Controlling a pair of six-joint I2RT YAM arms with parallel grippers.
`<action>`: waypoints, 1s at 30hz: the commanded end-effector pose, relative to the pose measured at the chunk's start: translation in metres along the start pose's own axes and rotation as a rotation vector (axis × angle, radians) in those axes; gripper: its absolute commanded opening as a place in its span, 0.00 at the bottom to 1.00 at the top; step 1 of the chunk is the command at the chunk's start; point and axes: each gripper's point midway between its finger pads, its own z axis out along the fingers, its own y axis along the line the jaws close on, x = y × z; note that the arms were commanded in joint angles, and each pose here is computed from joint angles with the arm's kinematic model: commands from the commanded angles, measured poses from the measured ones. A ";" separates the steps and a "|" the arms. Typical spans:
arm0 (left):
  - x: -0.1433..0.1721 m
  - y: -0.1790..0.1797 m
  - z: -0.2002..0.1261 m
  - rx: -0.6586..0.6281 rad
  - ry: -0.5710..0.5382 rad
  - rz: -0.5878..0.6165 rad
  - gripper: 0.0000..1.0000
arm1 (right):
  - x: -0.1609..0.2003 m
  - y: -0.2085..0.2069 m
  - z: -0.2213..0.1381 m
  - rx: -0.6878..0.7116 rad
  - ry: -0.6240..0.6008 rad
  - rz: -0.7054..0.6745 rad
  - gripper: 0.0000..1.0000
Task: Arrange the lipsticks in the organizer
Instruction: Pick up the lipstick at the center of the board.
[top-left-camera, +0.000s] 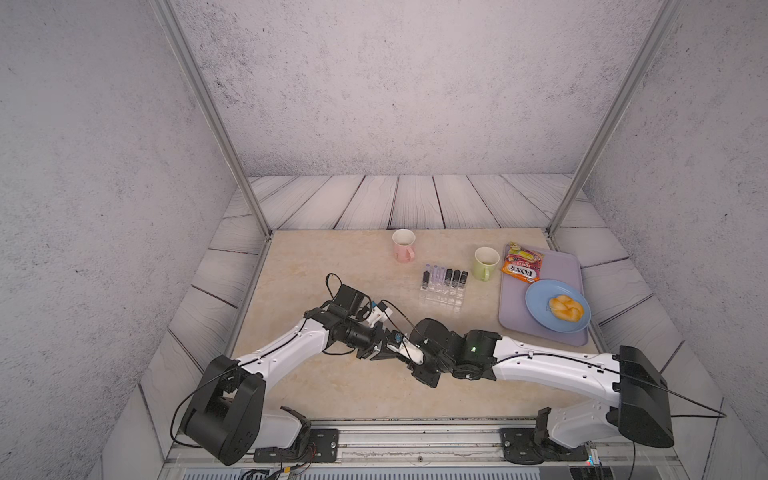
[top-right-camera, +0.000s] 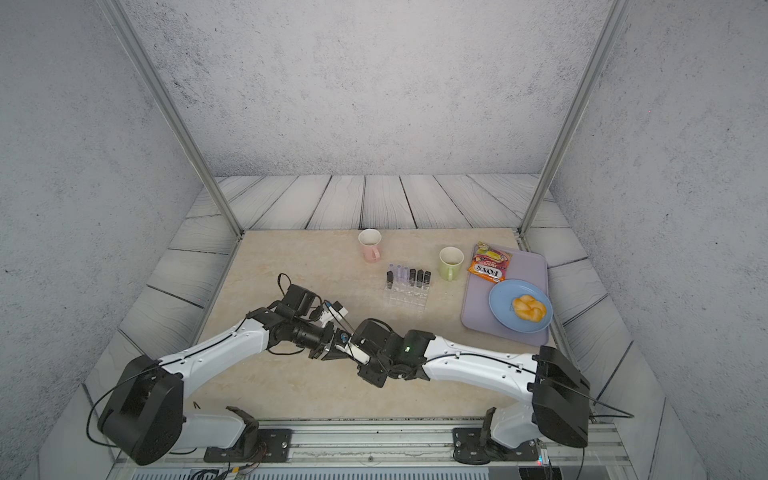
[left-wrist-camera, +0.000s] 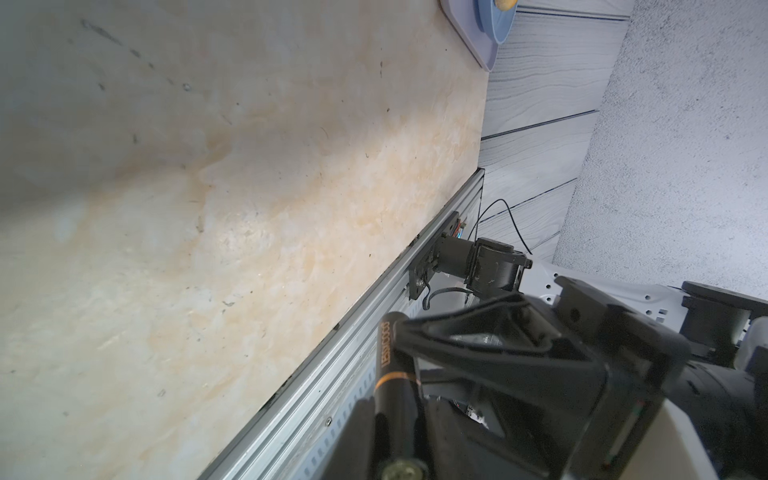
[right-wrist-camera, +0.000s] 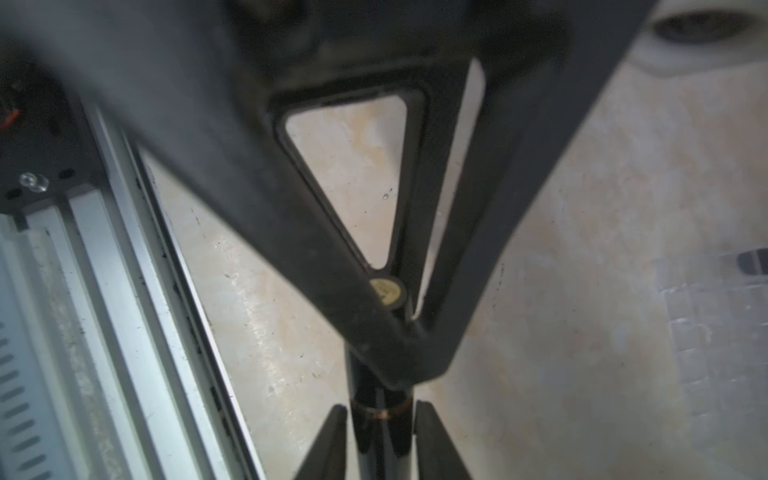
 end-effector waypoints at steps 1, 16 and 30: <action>-0.016 -0.004 -0.013 -0.010 -0.057 0.055 0.00 | -0.009 -0.017 -0.010 0.059 -0.013 0.118 0.50; -0.104 -0.048 -0.093 0.189 -0.729 0.277 0.00 | -0.075 -0.100 -0.058 -0.545 -0.467 1.210 0.73; -0.081 -0.084 -0.076 0.283 -0.660 0.373 0.00 | -0.108 -0.116 -0.044 -0.819 -0.589 1.355 0.40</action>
